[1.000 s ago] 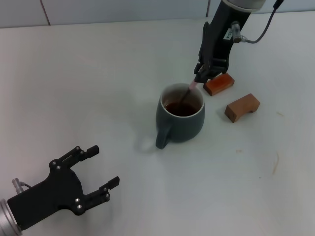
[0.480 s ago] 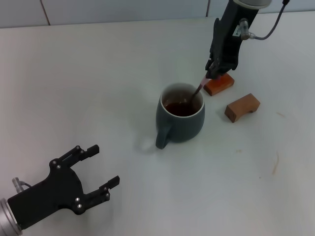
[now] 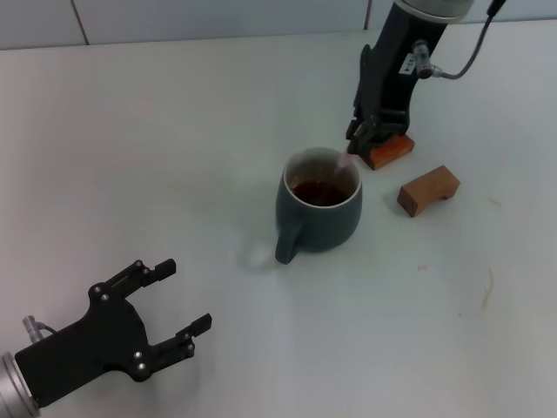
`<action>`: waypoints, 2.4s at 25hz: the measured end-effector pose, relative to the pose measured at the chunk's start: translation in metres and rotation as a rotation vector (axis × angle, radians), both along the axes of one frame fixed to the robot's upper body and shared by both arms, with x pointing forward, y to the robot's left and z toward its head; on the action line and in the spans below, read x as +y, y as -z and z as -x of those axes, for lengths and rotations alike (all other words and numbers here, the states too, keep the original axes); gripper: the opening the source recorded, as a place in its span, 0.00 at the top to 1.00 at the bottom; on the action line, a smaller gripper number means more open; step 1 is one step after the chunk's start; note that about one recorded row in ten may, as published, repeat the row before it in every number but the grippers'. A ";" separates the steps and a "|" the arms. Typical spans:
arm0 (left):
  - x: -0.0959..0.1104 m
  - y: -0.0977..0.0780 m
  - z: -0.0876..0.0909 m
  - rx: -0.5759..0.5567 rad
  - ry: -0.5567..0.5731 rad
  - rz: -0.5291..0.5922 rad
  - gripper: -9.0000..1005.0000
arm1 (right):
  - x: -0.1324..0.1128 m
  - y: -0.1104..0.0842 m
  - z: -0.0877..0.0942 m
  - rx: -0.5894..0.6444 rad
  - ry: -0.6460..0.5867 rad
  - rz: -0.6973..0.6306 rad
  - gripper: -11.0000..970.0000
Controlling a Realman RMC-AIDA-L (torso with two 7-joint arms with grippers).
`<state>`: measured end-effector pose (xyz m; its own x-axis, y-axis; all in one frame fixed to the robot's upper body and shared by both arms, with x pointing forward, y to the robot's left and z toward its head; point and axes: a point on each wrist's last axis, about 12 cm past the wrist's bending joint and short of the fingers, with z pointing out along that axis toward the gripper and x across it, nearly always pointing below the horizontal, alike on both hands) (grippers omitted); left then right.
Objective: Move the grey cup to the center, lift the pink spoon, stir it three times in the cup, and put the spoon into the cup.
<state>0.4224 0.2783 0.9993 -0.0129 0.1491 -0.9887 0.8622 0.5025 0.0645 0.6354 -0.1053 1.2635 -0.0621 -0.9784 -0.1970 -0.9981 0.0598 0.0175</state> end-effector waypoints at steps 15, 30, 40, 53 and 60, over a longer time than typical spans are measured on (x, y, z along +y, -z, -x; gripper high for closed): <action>0.000 0.000 0.000 0.001 0.000 0.000 0.20 | -0.007 0.003 -0.008 -0.061 0.059 0.058 0.88; -0.001 0.000 -0.001 0.000 0.002 0.000 0.20 | 0.006 0.004 0.002 -0.035 0.015 0.031 0.85; -0.001 -0.001 -0.002 -0.004 -0.002 0.002 0.20 | 0.008 0.006 -0.002 -0.063 0.043 0.033 0.82; 0.000 0.000 -0.002 -0.003 -0.002 0.000 0.20 | 0.002 0.007 0.002 -0.115 0.054 -0.012 0.64; 0.000 0.000 -0.001 0.003 -0.006 -0.002 0.20 | -0.040 -0.001 0.025 -0.278 0.019 -0.480 0.52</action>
